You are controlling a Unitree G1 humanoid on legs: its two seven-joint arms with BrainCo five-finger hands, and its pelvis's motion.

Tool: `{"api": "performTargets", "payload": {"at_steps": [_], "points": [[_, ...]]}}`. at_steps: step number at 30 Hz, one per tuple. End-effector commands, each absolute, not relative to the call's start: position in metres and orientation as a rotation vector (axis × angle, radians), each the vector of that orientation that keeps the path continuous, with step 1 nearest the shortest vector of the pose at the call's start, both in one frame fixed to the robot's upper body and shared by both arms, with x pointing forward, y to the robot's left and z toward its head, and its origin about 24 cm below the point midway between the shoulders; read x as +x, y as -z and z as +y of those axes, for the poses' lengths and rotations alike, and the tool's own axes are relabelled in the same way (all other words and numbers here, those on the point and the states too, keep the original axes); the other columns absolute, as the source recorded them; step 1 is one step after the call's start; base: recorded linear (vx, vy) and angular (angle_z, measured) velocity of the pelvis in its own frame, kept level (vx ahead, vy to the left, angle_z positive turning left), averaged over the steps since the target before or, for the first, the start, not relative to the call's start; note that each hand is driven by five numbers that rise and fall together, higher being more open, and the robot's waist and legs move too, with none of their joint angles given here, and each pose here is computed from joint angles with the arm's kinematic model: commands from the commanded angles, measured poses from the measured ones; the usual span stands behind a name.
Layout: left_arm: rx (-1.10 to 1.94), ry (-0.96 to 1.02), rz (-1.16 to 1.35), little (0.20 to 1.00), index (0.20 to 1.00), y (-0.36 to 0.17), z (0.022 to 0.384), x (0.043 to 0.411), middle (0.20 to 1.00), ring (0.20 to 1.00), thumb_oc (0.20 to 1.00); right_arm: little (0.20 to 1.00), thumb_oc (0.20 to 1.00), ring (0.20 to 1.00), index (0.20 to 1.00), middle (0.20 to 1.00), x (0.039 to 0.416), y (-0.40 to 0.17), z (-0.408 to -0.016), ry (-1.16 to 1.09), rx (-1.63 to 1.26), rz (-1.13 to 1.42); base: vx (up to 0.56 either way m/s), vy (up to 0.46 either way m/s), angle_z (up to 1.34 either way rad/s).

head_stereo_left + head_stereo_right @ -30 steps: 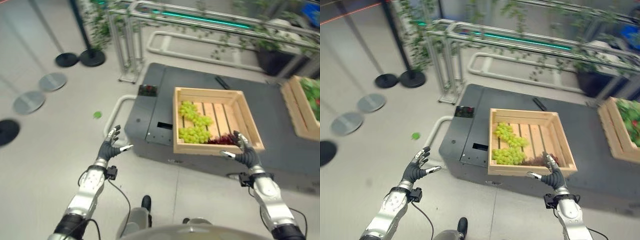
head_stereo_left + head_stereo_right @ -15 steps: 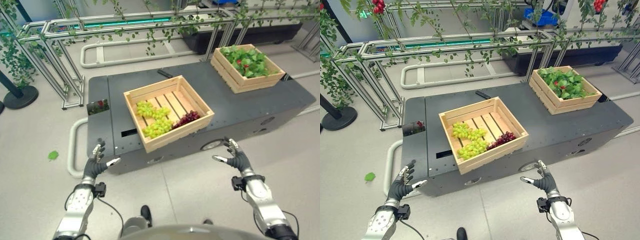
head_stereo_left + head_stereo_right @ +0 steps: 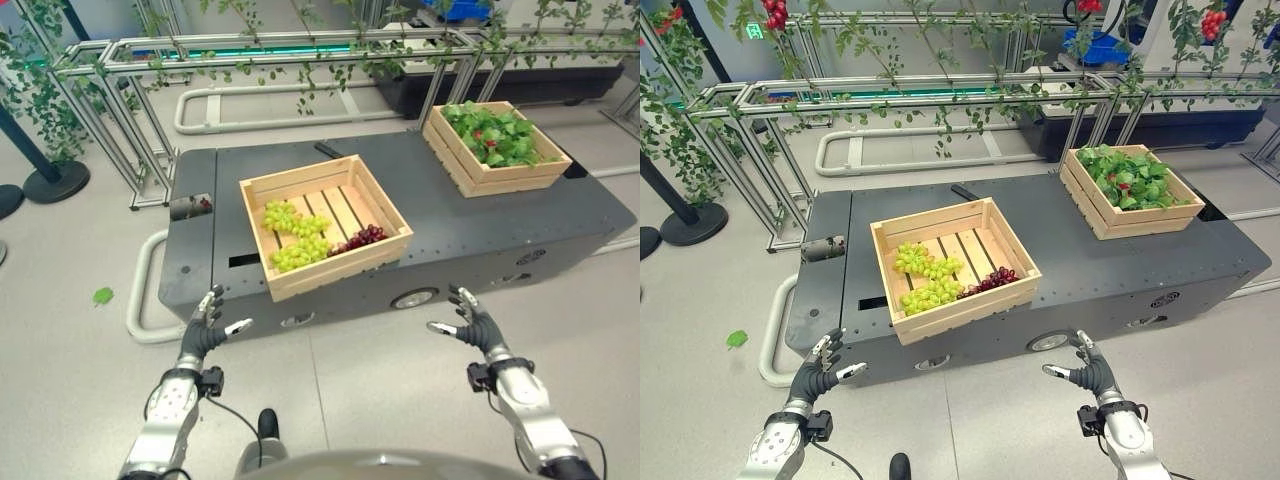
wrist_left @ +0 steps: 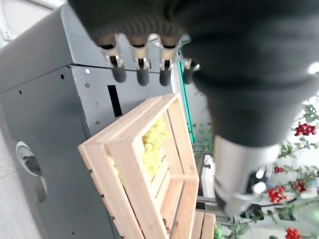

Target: Pick up the fruits from the basket on one side to the basket on the other side

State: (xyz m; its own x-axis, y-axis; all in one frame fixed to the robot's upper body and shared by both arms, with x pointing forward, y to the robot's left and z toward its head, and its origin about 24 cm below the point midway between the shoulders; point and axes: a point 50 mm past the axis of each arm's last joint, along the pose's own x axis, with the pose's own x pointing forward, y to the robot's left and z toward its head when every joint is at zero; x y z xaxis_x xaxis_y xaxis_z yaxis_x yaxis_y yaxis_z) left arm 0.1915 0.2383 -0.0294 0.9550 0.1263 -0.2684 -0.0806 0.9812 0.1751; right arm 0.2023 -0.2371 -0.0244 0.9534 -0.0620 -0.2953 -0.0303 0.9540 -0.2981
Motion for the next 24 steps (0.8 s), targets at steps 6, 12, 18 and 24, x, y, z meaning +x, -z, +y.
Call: {"api": "performTargets", "payload": {"at_steps": [6, 12, 18, 24], "points": [[0.103, -0.123, 0.254, 1.000, 1.000, 0.028, 0.237, 0.206, 1.000, 1.000, 1.000, 1.000, 1.000, 1.000, 1.000, 1.000, 0.216, 0.006, -0.244, 0.044, -0.304, 0.207, 0.01, -0.017, 0.04], [0.099, -0.131, 0.258, 1.000, 1.000, 0.029, 0.237, 0.206, 1.000, 1.000, 1.000, 1.000, 1.000, 1.000, 1.000, 1.000, 0.216, 0.010, -0.242, 0.043, -0.301, 0.220, 0.01, 0.004, 0.03], [0.110, -0.129, 0.251, 1.000, 1.000, 0.028, 0.238, 0.208, 1.000, 1.000, 1.000, 1.000, 1.000, 1.000, 1.000, 1.000, 0.217, 0.008, -0.239, 0.039, -0.290, 0.210, 0.01, 0.006, 0.06], [0.108, -0.131, 0.258, 1.000, 1.000, 0.029, 0.238, 0.207, 1.000, 1.000, 1.000, 1.000, 1.000, 1.000, 1.000, 1.000, 0.216, 0.012, -0.239, 0.035, -0.293, 0.225, 0.00, 0.000, 0.00]]}}
